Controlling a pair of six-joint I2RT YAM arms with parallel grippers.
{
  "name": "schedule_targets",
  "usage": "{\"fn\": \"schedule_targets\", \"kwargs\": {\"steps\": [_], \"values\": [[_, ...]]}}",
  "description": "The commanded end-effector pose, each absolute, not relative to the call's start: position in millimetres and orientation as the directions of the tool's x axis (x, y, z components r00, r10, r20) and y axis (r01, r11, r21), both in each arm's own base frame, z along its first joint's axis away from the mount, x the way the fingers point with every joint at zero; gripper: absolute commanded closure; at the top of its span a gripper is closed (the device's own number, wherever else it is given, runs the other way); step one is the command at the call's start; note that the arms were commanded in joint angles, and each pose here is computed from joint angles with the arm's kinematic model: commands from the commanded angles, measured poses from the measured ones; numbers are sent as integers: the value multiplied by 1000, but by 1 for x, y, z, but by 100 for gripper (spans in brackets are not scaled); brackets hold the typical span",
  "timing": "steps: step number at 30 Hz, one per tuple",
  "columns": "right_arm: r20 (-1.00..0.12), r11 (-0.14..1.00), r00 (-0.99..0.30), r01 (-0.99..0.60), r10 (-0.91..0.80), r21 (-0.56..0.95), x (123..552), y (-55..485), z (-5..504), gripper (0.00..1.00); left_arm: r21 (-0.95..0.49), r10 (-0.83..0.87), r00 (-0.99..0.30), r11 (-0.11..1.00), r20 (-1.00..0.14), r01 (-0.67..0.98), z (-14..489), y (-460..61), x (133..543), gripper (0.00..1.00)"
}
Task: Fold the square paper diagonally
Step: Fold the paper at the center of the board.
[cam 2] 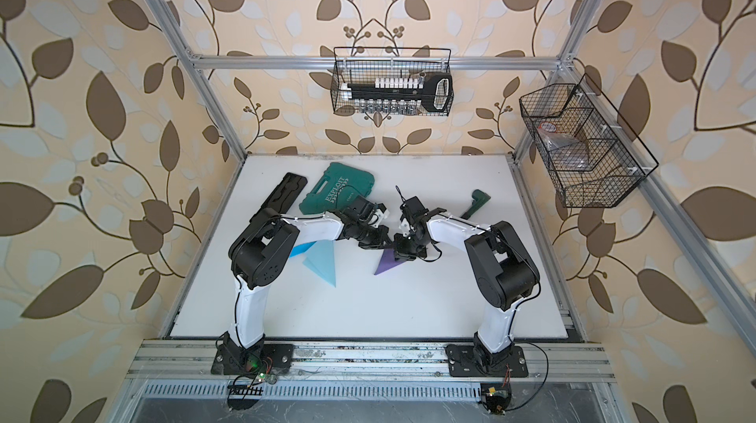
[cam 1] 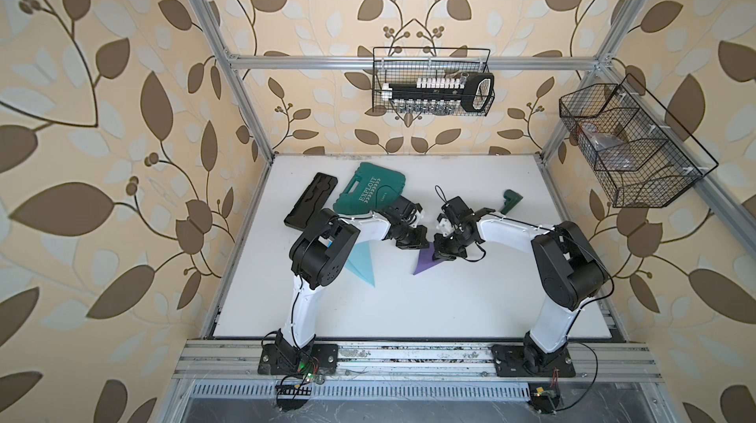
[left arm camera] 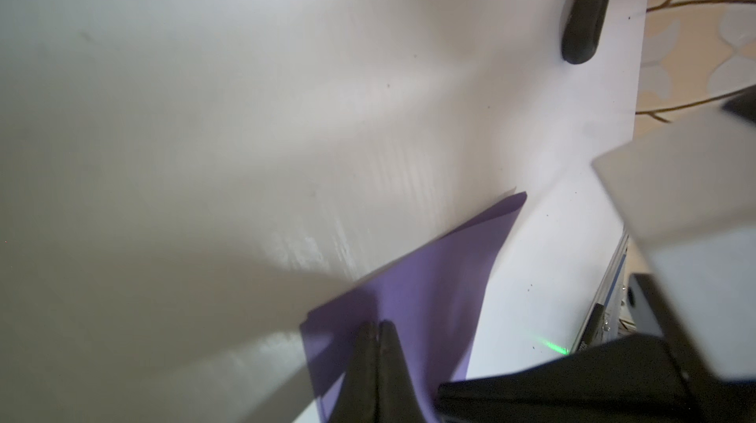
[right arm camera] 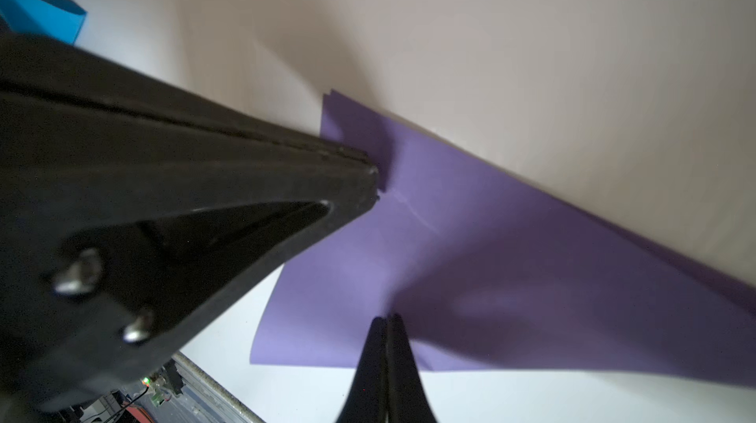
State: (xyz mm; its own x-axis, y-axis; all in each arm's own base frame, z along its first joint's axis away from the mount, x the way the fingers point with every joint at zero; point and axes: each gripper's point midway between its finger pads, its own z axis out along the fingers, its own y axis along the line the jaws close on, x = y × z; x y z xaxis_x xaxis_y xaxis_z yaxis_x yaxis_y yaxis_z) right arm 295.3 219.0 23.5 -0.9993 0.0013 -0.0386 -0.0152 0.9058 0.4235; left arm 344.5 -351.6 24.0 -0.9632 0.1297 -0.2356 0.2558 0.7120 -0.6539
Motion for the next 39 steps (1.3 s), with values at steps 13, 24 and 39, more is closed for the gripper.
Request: {"fn": "schedule_targets", "kwargs": {"steps": [13, 24, 39], "values": [[19, 910, -999, -36, -48, 414, 272, 224, 1, 100, -504, 137, -985, 846, -105, 172, -37, -315, 324, 100], [-3, 902, -997, -72, -78, 425, 271, 233, 2, 100, -503, 142, -985, 846, -102, 174, -39, -317, 323, 100], [4, 939, -1000, 7, 6, 343, 271, 199, -5, 100, -497, 144, -985, 850, -98, 174, -42, -316, 323, 100]]}}
